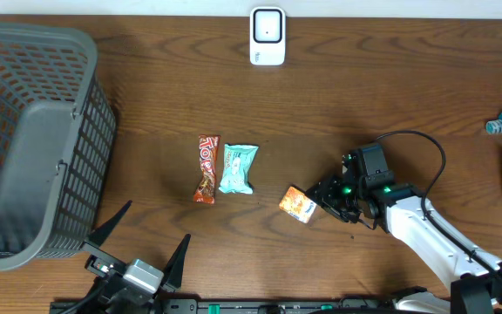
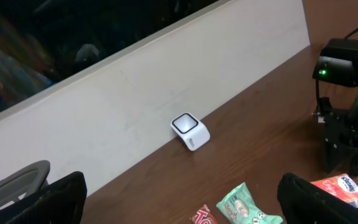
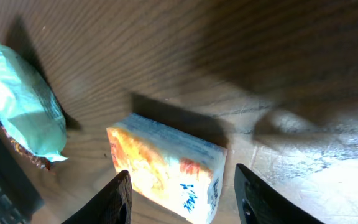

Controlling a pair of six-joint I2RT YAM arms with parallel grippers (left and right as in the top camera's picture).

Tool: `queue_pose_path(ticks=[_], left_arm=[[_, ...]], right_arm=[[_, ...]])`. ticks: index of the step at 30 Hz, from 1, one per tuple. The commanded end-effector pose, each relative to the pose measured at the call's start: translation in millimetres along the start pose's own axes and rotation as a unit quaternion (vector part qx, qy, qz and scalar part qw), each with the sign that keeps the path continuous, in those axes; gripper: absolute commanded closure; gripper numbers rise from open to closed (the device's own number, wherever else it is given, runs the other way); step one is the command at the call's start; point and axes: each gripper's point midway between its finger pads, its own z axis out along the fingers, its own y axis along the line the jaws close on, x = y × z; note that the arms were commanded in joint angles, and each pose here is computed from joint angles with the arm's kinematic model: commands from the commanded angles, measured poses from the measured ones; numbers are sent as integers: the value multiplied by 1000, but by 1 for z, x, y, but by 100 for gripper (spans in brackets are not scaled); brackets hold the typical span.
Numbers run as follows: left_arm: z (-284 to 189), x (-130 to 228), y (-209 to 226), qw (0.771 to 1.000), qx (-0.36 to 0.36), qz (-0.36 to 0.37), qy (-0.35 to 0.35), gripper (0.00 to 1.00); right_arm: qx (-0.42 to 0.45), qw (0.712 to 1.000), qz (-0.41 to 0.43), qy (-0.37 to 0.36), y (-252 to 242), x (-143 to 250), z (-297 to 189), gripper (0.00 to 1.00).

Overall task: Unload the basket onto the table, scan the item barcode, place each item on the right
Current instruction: 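Push and close the right gripper on the orange box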

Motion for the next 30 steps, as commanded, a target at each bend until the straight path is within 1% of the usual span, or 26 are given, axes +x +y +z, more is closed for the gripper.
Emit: queue_pose_path(ticks=[1, 7, 12, 15, 21, 23, 24, 27, 30], left_arm=[[-1, -1, 0, 1000, -2, 7, -4, 2], [-1, -1, 0, 1000, -2, 7, -4, 2], [-1, -1, 0, 1000, -2, 7, -4, 2], [-1, -1, 0, 1000, -2, 7, -4, 2], [-1, -1, 0, 1000, -2, 7, -4, 2], [-1, -1, 0, 1000, -3, 7, -4, 2], [-1, -1, 0, 1000, -2, 7, -4, 2], [-1, -1, 0, 1000, -3, 7, -4, 2], [-1, -1, 0, 1000, -2, 7, -4, 2]], right_arm=[[8, 1000, 3, -2, 1, -2, 3, 52], [2, 1000, -8, 15, 9, 10, 7, 53], [27, 999, -11, -17, 3, 1, 9, 51], [31, 999, -10, -18, 1, -1, 12, 51], [36, 999, -2, 9, -5, 4, 27, 57], [39, 999, 2, 23, -9, 7, 34, 62], [42, 999, 3, 27, -11, 8, 37, 66], [57, 997, 12, 42, -20, 13, 45, 99], [51, 996, 20, 64, -21, 19, 48, 99]])
